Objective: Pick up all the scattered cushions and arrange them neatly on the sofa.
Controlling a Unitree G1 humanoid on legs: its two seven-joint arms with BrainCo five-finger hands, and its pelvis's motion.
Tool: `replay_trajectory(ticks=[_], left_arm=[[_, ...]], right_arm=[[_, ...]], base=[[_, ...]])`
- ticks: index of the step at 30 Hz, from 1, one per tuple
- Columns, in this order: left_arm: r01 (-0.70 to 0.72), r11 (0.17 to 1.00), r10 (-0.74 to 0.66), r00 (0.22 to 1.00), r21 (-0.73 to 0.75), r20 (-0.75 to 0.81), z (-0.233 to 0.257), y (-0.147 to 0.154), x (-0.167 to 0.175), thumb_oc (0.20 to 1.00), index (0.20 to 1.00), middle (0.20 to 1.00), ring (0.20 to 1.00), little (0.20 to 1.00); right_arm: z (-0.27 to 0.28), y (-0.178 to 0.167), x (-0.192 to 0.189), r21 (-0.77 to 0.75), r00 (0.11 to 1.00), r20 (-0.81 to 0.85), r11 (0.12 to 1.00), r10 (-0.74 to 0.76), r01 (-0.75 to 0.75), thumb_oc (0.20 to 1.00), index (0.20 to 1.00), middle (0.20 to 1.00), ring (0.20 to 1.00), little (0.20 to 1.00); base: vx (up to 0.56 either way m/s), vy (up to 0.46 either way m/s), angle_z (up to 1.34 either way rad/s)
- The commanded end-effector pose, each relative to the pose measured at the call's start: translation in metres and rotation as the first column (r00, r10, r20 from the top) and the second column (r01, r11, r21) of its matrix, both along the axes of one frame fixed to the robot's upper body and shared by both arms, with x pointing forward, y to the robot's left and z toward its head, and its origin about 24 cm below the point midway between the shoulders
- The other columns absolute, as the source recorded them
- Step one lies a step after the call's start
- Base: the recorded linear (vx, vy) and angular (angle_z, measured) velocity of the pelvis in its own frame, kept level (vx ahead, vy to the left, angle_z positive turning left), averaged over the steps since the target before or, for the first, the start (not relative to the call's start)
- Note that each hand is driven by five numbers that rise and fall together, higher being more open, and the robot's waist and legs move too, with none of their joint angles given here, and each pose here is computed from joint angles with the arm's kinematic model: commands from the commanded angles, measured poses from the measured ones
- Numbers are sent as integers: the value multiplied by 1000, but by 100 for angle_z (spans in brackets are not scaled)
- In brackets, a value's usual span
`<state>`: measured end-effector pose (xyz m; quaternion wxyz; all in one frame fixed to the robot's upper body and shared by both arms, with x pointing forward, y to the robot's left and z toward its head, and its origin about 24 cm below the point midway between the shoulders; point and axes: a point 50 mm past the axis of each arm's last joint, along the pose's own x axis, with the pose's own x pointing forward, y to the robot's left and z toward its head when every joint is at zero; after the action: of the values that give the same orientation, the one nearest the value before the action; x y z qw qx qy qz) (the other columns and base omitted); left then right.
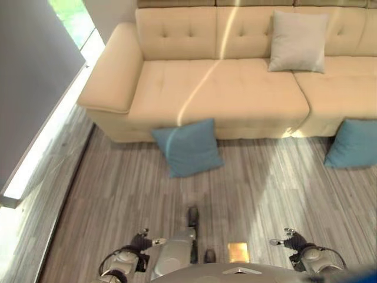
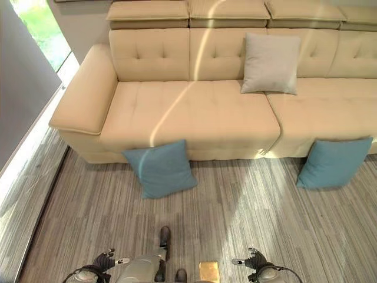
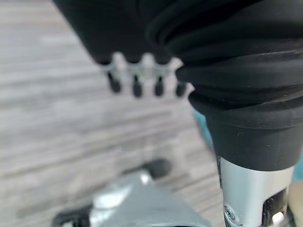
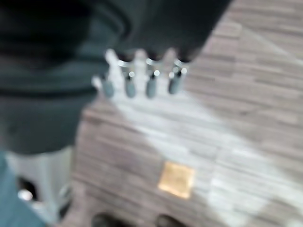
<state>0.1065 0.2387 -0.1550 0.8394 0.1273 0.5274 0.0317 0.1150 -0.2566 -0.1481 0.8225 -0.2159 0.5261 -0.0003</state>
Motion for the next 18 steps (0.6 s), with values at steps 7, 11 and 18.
replay_trajectory(ticks=[7,11,18], left_arm=[[39,999,-42,996,38,83,13,9,33,1000,1000,1000,1000,1000],[60,997,-63,994,38,86,13,6,35,1000,1000,1000,1000,1000],[98,995,-100,993,35,57,9,1,30,1000,1000,1000,1000,1000]], right_arm=[[9,-2,19,-7,996,82,999,42,-41,1000,1000,1000,1000,1000],[9,-2,19,-10,996,72,999,49,-49,1000,1000,1000,1000,1000],[8,-6,13,-15,998,60,999,31,-30,1000,1000,1000,1000,1000]], base=[[164,95,-3],[283,-39,25],[180,-81,44]])
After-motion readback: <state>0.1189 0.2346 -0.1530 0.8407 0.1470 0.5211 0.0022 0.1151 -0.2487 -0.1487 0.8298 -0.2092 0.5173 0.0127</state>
